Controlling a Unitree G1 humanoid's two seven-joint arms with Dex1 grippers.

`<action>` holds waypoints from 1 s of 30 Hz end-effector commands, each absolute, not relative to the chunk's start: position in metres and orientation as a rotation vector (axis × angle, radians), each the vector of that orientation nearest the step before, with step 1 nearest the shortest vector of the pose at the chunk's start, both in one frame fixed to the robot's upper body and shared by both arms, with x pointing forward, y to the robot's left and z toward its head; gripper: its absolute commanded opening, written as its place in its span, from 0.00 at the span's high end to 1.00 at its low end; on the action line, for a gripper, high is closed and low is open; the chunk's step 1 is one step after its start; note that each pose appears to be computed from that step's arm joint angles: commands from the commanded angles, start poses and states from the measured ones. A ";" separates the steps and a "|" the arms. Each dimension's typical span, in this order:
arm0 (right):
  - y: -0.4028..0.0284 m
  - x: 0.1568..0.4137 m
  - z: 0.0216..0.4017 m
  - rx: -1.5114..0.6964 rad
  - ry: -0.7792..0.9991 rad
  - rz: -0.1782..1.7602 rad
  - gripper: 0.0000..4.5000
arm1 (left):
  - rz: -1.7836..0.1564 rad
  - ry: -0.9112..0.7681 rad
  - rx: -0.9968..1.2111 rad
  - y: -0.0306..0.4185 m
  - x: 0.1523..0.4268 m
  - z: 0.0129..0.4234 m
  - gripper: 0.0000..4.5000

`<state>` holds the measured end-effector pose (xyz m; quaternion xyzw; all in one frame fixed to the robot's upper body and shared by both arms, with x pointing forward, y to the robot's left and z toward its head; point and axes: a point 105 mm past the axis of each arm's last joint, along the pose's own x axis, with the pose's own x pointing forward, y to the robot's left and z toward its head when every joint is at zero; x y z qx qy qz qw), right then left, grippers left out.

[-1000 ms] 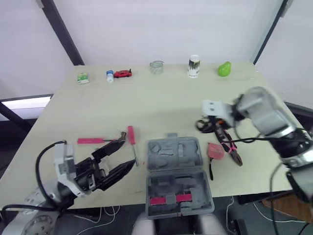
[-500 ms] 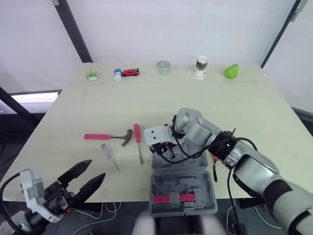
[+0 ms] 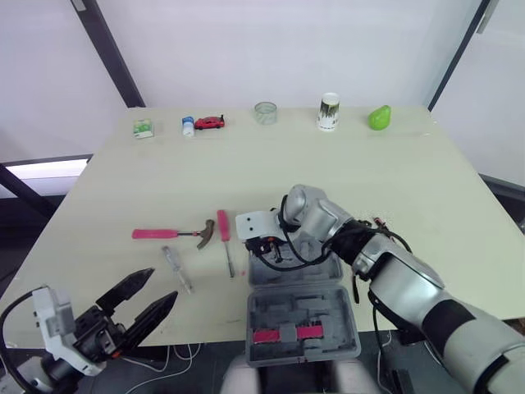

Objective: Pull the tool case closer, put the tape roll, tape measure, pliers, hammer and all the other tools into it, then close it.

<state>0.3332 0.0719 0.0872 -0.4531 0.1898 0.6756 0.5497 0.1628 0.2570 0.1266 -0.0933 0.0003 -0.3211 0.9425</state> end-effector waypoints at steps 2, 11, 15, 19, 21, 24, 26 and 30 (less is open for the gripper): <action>0.081 0.344 0.104 -1.061 0.346 1.546 0.68 | -0.661 -0.020 -0.153 0.256 0.162 0.135 0.00; 0.076 0.344 0.117 -0.892 0.355 1.566 0.41 | -0.660 -0.029 -0.151 0.256 0.168 0.135 0.00; 0.072 0.341 0.126 -0.719 0.347 1.580 0.41 | -0.662 -0.032 -0.153 0.255 0.169 0.135 0.00; 0.068 0.343 0.137 -0.455 0.257 1.532 0.41 | -0.663 -0.036 -0.158 0.254 0.170 0.135 0.00; 0.064 0.342 0.137 -0.379 0.225 1.524 0.41 | -0.663 -0.038 -0.160 0.253 0.170 0.135 0.00; 0.057 0.341 0.124 -0.349 0.231 1.486 0.52 | -0.664 -0.040 -0.162 0.253 0.171 0.135 0.00; 0.056 0.340 0.119 -0.344 0.227 1.470 0.66 | -0.664 -0.041 -0.163 0.253 0.172 0.135 0.00; 0.060 0.341 0.117 -0.305 0.192 1.431 0.75 | -0.670 -0.042 -0.164 0.251 0.173 0.136 0.00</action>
